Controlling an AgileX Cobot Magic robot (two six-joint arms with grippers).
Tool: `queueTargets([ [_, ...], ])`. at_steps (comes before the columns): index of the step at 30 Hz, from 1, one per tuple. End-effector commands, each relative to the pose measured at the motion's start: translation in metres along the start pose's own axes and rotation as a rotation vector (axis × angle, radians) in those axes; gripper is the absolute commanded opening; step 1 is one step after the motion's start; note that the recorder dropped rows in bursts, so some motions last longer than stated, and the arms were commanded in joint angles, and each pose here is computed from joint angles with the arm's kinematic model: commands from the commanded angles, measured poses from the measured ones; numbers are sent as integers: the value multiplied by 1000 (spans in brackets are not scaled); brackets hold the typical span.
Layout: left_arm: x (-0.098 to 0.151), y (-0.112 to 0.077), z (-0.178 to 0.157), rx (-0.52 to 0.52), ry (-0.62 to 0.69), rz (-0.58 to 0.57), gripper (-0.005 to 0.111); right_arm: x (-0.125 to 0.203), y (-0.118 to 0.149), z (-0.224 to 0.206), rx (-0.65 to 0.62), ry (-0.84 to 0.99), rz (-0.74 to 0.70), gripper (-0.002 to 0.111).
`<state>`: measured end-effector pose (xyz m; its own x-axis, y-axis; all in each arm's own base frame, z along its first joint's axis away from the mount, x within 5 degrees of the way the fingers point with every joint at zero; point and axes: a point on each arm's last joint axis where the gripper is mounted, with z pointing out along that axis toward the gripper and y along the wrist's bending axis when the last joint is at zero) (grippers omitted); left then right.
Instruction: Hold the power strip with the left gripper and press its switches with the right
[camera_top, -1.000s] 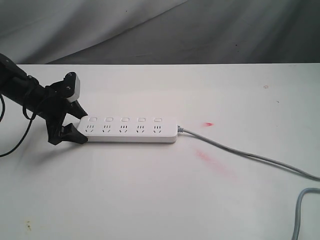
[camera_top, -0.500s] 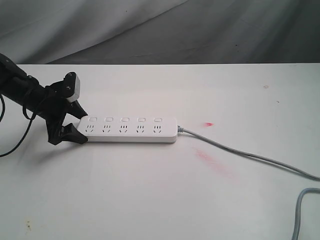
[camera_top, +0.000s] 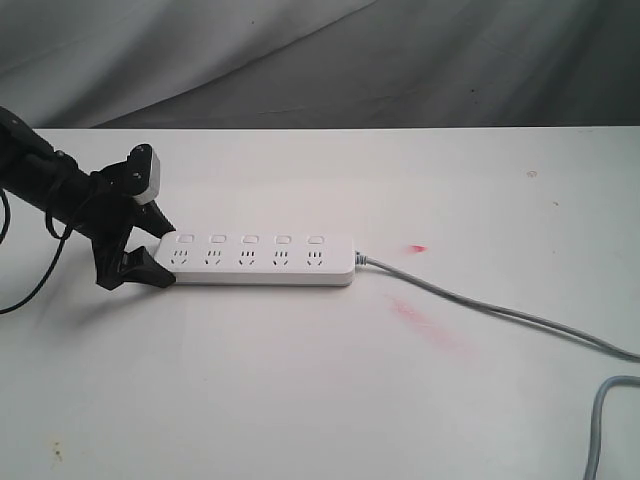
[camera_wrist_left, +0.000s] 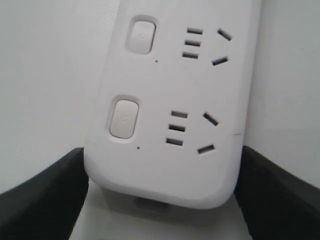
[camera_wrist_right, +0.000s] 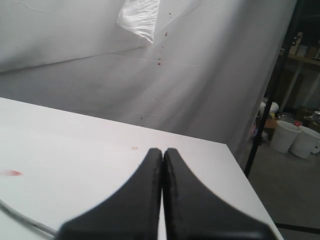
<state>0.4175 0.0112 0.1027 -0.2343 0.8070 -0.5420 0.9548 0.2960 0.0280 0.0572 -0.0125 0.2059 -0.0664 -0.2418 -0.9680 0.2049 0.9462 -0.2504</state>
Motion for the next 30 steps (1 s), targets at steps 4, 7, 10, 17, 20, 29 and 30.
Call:
queueTargets([
  [4,-2,1,-1,-6,-5,4,57,1,0,0,6,3,6,0],
  [7,-5,1,-1,-8,-29,-14,57,1,0,0,6,3,6,0],
  [10,-5,2,-1,-11,-38,-27,57,1,0,0,6,3,6,0],
  [17,-6,2,-1,-16,-44,-33,57,1,0,0,6,3,6,0],
  [20,-9,1,-1,-1,-81,-55,57,1,0,0,6,3,6,0],
  [29,-13,0,-2,9,-120,-93,85,1,0,0,6,3,6,0],
  [30,-13,0,-2,9,-120,-89,89,1,0,0,6,3,6,0],
])
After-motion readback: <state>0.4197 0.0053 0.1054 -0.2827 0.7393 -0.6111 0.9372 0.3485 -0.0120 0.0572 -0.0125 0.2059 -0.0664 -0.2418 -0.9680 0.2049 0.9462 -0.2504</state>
